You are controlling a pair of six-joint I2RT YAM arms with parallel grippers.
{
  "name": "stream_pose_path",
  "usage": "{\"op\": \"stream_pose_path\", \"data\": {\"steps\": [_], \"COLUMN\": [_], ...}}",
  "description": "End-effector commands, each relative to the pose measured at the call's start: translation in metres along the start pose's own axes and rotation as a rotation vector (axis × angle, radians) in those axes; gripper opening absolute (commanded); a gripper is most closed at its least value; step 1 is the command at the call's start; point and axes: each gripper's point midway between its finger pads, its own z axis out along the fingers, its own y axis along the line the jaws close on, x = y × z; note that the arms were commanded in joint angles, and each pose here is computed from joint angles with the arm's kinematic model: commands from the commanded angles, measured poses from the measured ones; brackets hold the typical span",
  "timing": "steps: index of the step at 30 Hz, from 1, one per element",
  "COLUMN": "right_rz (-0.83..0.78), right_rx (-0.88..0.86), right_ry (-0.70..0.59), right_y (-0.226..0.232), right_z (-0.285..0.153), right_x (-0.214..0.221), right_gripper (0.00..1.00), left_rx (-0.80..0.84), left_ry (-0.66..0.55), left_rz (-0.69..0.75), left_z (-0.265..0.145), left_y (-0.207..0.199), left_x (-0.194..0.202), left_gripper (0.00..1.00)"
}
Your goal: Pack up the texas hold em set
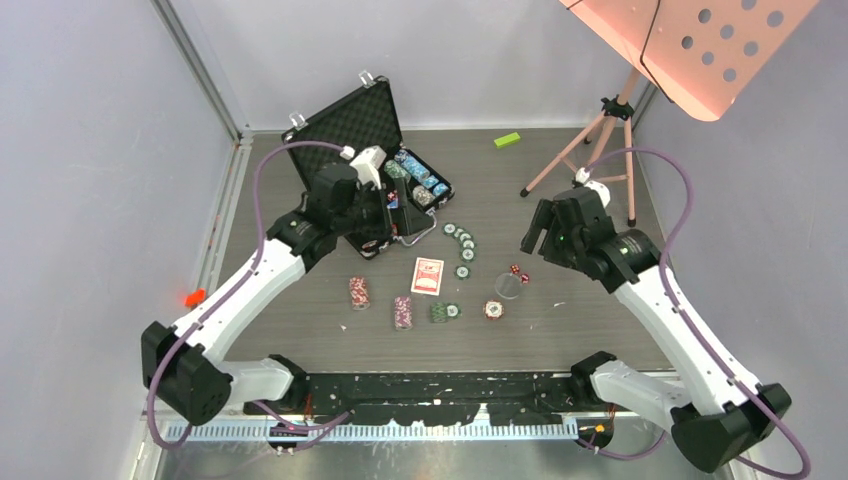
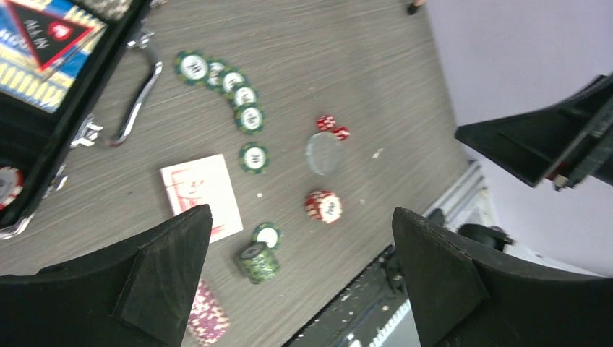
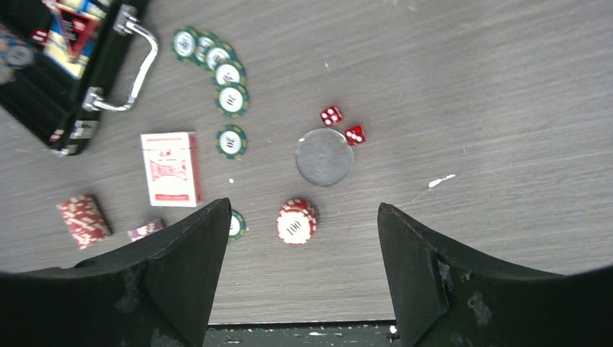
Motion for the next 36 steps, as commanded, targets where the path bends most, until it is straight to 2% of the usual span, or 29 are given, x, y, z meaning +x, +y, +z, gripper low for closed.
{"op": "stream_pose_path", "data": {"steps": [1,6,10,18,24,28,31,34,36], "right_rz": [0.027,0.048,0.043,0.061,0.142,0.239,0.232,0.193,0.171], "right_rx": [0.077,0.094,0.081,0.104,0.151,0.244,0.307,0.29,0.279], "right_ry": [0.021,0.042,0.085,0.06,0.055,0.022,0.046,0.092,0.116], "right_y": [-0.01,-0.011,-0.006,-0.006,-0.008,-0.021,-0.03,-0.026,-0.024], "right_z": [0.024,0.051,0.067,0.088,0.099,0.104,0.107,0.112,0.115], "right_x": [0.009,0.024,0.034,0.028,0.028,0.027,0.033,0.039,0.044], "right_gripper": [0.77,0.67,0.64,0.64,0.56,0.49,0.44,0.49,0.58], "left_rx": [-0.176,-0.289,-0.291,-0.273,-0.262,-0.258,-0.283,-0.358,-0.334], "left_ry": [0.016,0.007,0.001,-0.017,-0.021,-0.034,-0.043,-0.033,-0.005], "left_rz": [0.024,0.132,0.125,0.057,0.019,0.004,0.101,0.22,0.229], "left_z": [0.01,0.006,-0.001,0.001,0.01,0.015,0.025,0.031,0.039], "left_y": [0.046,0.072,0.08,0.094,0.099,0.103,0.095,0.086,0.08], "left_x": [0.008,-0.002,-0.004,0.005,0.013,0.018,0.026,0.032,0.038], "left_gripper": [1.0,1.0,1.0,1.0,0.97,0.95,0.91,0.94,0.95]}}
